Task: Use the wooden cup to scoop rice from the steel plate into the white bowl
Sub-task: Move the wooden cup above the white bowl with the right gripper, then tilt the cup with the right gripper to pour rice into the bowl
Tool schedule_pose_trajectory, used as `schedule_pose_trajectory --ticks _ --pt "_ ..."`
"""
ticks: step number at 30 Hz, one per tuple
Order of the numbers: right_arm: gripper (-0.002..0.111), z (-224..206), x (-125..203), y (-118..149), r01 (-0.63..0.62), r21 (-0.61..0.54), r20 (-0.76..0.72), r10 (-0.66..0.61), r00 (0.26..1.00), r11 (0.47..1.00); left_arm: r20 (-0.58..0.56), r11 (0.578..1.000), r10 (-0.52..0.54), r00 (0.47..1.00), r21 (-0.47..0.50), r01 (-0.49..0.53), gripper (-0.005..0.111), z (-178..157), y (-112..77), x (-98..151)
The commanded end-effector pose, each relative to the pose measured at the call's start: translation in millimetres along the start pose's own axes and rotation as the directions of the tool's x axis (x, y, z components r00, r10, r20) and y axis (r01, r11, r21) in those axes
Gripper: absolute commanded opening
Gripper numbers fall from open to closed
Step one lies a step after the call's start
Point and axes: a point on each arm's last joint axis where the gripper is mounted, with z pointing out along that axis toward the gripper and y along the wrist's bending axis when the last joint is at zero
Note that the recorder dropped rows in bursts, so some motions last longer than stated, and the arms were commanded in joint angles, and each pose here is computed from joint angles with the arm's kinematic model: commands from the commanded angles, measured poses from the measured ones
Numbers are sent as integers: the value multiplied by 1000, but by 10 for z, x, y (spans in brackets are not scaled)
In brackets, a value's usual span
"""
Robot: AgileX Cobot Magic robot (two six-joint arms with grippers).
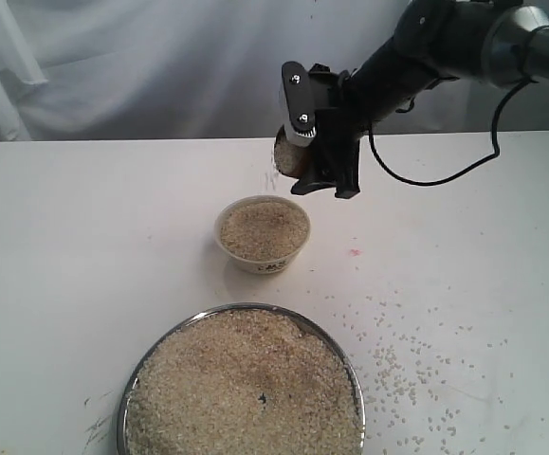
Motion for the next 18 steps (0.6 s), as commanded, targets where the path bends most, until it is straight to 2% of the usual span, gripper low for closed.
schedule_pose_trajectory --ticks 1,18 --pt "0 1 14 -9 63 -10 -63 -63 996 998 13 1000 0 1000 -2 0 0 2 1 2" --pt "0 117 -203 36 233 -28 -149 -234 961 972 13 1000 0 1000 -2 0 0 2 1 2"
